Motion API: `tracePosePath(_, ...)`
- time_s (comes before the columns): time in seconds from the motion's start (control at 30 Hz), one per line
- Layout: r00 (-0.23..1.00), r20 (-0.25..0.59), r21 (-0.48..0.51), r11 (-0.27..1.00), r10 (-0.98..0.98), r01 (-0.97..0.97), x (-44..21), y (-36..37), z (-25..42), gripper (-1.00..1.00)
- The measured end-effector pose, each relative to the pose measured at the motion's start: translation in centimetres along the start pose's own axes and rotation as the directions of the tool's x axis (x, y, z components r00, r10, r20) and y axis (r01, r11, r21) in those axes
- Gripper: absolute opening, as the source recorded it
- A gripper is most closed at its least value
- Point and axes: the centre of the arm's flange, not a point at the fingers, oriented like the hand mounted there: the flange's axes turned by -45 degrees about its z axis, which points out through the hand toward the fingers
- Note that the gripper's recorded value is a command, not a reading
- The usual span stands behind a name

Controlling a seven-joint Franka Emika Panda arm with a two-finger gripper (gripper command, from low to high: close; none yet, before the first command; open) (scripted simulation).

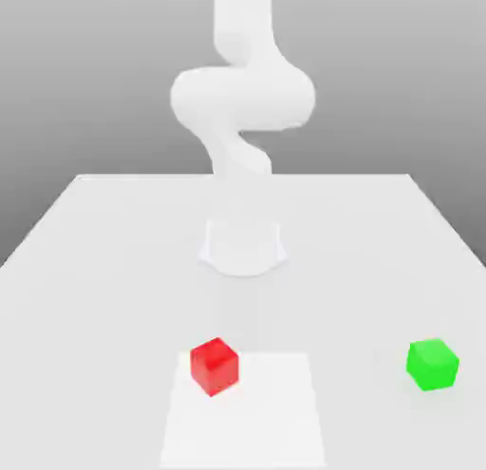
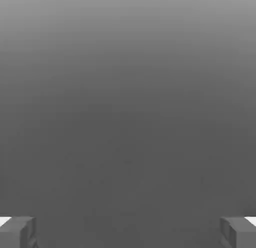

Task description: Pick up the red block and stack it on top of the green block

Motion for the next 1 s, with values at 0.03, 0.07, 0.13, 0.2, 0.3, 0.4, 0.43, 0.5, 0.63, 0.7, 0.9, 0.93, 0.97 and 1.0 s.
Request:
tracePosePath(0.03, 0.999, 0.037, -0.020, 0.999, 0.036, -0.035, -0.7, 0.0, 2.7, 0.00)
tracePosePath(0.07, 0.995, 0.072, -0.041, 0.997, 0.072, -0.069, -1.5, 0.0, 5.3, 0.00)
tracePosePath(0.13, 0.980, 0.137, -0.084, 0.987, 0.147, -0.136, -3.5, 0.5, 10.1, 0.00)
tracePosePath(0.2, 0.954, 0.197, -0.130, 0.971, 0.224, -0.202, -5.9, 1.1, 14.6, 0.00)
tracePosePath(0.3, 0.896, 0.277, -0.206, 0.932, 0.346, -0.297, -10.4, 2.4, 20.6, 0.00)
tracePosePath(0.4, 0.811, 0.344, -0.291, 0.875, 0.474, -0.388, -16.0, 3.8, 25.7, 0.00)
tracePosePath(0.43, 0.774, 0.364, -0.322, 0.850, 0.518, -0.417, -18.1, 4.2, 27.2, 0.00)
tracePosePath(0.5, 0.689, 0.397, -0.388, 0.791, 0.607, -0.473, -22.7, 5.0, 29.9, 0.00)
tracePosePath(0.63, 0.535, 0.425, -0.492, 0.682, 0.730, -0.541, -30.4, 5.8, 33.3, 0.00)
tracePosePath(0.7, 0.522, 0.422, -0.500, 0.671, 0.741, -0.548, -31.5, 6.0, 34.3, 0.00)
tracePosePath(0.9, 0.520, 0.425, -0.501, 0.671, 0.741, -0.546, -34.3, 5.9, 37.2, 0.00)
tracePosePath(0.93, 0.520, 0.427, -0.502, 0.672, 0.740, -0.545, -34.8, 6.0, 37.6, -1.00)
tracePosePath(0.97, 0.520, 0.427, -0.502, 0.672, 0.740, -0.545, -34.8, 6.0, 37.6, -1.00)
tracePosePath(1.0, 0.520, 0.427, -0.502, 0.672, 0.740, -0.545, -34.8, 6.0, 37.6, -1.00)
